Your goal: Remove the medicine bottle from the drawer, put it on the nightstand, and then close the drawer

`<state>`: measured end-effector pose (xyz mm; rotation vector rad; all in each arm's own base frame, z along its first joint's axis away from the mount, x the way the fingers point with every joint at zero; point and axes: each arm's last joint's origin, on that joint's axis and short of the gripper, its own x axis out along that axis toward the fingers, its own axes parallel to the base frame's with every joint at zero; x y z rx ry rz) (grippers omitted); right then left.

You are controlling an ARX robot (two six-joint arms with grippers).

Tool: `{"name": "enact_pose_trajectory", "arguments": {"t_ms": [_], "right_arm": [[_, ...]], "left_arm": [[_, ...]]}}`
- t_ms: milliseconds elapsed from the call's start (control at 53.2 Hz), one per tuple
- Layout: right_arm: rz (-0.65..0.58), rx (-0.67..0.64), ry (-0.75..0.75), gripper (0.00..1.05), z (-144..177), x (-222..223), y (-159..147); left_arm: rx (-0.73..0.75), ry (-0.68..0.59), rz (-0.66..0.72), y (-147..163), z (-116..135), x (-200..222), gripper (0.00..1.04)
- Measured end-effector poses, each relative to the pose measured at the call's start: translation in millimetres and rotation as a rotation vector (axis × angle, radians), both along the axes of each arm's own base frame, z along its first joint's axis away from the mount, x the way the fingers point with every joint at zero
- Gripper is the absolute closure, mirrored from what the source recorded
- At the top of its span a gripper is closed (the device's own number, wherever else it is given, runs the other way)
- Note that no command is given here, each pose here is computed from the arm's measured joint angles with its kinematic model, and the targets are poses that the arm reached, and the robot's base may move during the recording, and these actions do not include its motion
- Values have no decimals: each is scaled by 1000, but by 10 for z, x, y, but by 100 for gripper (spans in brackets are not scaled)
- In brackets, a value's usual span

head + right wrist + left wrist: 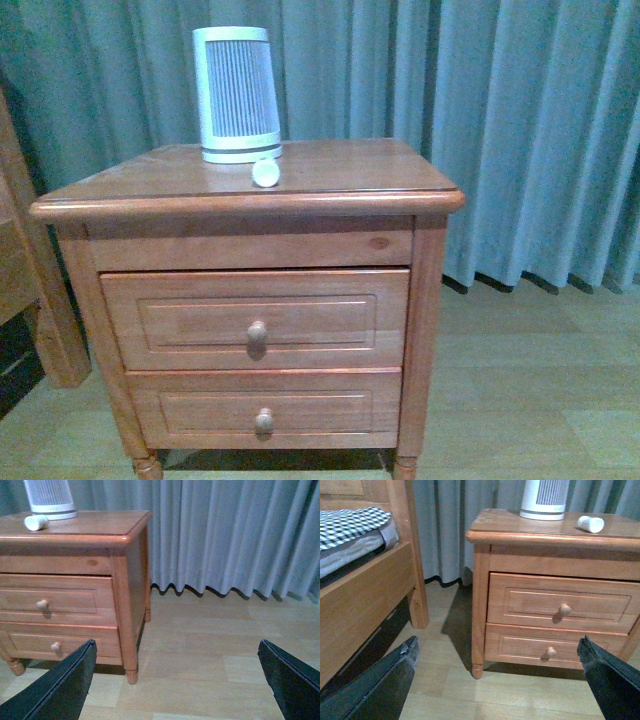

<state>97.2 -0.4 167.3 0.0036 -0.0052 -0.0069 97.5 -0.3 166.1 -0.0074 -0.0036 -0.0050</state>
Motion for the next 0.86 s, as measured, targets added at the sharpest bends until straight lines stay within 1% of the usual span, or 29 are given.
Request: {"name": "enact_pose_trajectory", "arguments": {"t_ms": [864], "right_arm": [[5,0,0,7,0,0,2]], "left_arm": [[0,0,3,1,0,0,7]]}}
